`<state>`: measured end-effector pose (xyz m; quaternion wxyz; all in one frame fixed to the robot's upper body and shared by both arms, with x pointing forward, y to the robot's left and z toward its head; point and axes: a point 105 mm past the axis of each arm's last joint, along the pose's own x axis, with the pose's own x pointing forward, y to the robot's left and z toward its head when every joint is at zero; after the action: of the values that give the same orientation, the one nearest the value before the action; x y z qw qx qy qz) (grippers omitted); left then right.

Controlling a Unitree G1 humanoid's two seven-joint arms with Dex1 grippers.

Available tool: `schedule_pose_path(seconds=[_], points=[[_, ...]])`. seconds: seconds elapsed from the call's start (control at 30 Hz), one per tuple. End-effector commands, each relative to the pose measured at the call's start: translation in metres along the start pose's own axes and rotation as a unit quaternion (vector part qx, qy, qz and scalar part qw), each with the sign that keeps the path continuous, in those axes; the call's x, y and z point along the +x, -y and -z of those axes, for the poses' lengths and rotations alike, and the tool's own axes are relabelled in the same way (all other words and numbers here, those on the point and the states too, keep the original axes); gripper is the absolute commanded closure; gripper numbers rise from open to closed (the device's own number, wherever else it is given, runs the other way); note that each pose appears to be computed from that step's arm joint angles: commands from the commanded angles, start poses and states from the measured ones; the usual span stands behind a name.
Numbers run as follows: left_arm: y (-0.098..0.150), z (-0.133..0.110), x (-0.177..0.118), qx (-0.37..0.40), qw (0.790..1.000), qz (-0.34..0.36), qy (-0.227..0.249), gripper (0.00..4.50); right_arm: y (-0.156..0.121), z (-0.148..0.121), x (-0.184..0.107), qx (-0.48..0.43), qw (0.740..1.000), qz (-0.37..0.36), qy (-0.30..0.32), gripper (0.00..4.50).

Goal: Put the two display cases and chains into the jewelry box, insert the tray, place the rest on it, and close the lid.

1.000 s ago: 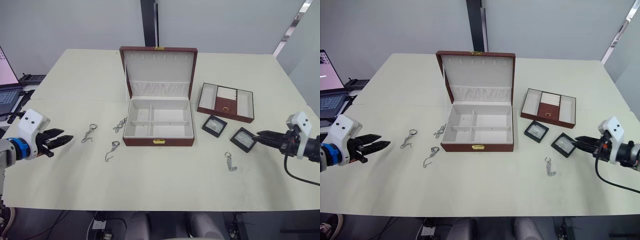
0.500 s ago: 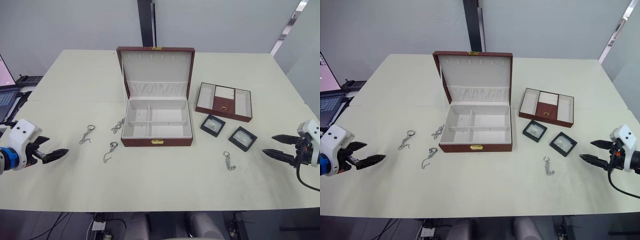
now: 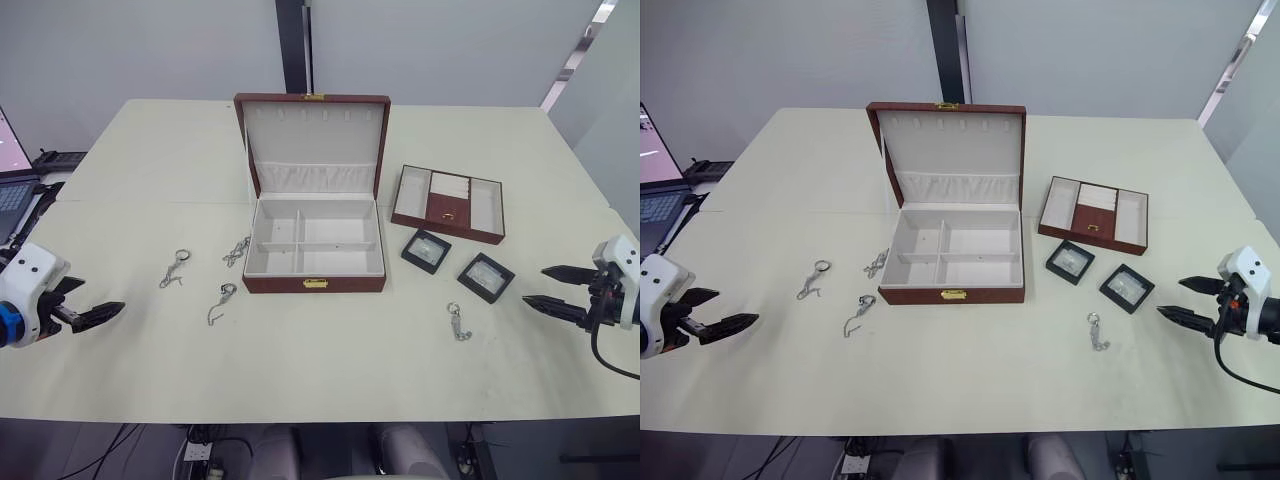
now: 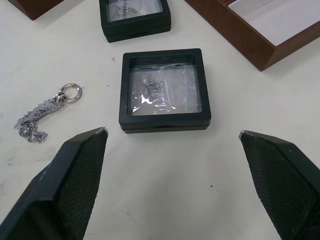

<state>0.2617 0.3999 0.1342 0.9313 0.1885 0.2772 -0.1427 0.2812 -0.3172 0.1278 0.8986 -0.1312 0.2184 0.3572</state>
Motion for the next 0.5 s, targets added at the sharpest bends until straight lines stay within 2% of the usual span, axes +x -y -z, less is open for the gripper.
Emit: schedule_pose_path(seconds=[0.03,0.1,0.2,0.33,0.5], points=[[-0.01,-0.011,-0.011,-0.005,0.999,-0.033,0.038,0.0,-0.003,-0.024,-0.004,-0.029,0.999,-0.014,0.027,0.02],[-0.008,-0.015,-0.009,-0.033,0.996,-0.043,0.077,0.0,-0.017,-0.05,0.002,-0.043,0.995,-0.049,0.071,0.02],[0.004,-0.01,-0.002,-0.062,0.991,-0.048,0.106,0.0,-0.044,-0.084,0.014,-0.066,0.985,-0.1,0.123,0.02],[0.028,-0.01,0.012,-0.105,0.981,-0.058,0.154,0.0,-0.091,-0.131,0.039,-0.087,0.957,-0.181,0.207,0.02],[0.046,-0.011,0.031,-0.139,0.97,-0.07,0.186,0.0,-0.116,-0.155,0.057,-0.117,0.943,-0.214,0.228,0.02]])
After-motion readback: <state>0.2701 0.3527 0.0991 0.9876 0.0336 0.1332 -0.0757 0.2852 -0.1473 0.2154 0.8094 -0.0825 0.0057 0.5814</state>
